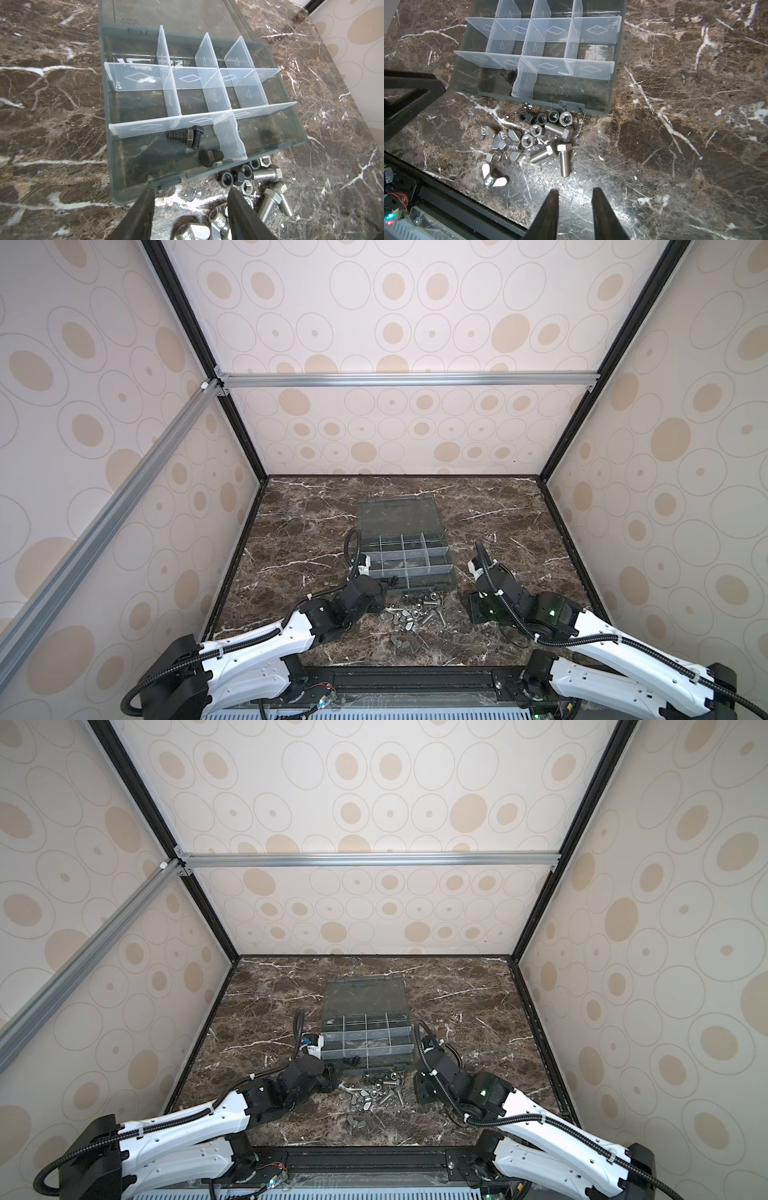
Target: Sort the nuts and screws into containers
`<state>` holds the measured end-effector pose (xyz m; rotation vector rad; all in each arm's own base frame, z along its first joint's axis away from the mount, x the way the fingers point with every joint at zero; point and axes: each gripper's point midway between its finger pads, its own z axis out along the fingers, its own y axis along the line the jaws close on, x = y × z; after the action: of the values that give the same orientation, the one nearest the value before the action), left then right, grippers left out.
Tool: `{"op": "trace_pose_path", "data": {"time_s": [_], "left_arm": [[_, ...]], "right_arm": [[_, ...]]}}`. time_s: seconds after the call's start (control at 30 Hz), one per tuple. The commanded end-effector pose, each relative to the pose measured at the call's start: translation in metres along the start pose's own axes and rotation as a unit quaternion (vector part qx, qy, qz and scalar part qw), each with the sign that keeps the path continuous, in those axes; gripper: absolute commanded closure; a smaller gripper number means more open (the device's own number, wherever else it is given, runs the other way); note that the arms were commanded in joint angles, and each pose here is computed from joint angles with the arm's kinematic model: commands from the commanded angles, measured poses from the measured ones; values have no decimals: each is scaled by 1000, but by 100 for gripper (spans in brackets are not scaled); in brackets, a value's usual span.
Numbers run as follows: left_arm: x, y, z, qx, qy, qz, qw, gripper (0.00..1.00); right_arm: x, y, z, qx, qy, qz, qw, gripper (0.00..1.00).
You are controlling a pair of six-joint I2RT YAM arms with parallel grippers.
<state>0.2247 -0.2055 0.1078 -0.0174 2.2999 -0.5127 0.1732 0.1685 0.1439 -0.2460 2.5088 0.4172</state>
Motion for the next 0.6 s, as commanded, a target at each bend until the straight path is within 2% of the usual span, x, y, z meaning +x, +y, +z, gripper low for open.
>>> {"op": "trace_pose_path", "data": {"time_s": [0.0, 0.57], "left_arm": [[-5, 2, -4, 4, -15, -27, 1000, 43], [5, 13, -9, 11, -16, -52, 998, 42]], "right_arm": [[1, 6, 3, -12, 10, 2, 1000, 69], [26, 11, 29, -15, 62, 19, 998, 69]]}}
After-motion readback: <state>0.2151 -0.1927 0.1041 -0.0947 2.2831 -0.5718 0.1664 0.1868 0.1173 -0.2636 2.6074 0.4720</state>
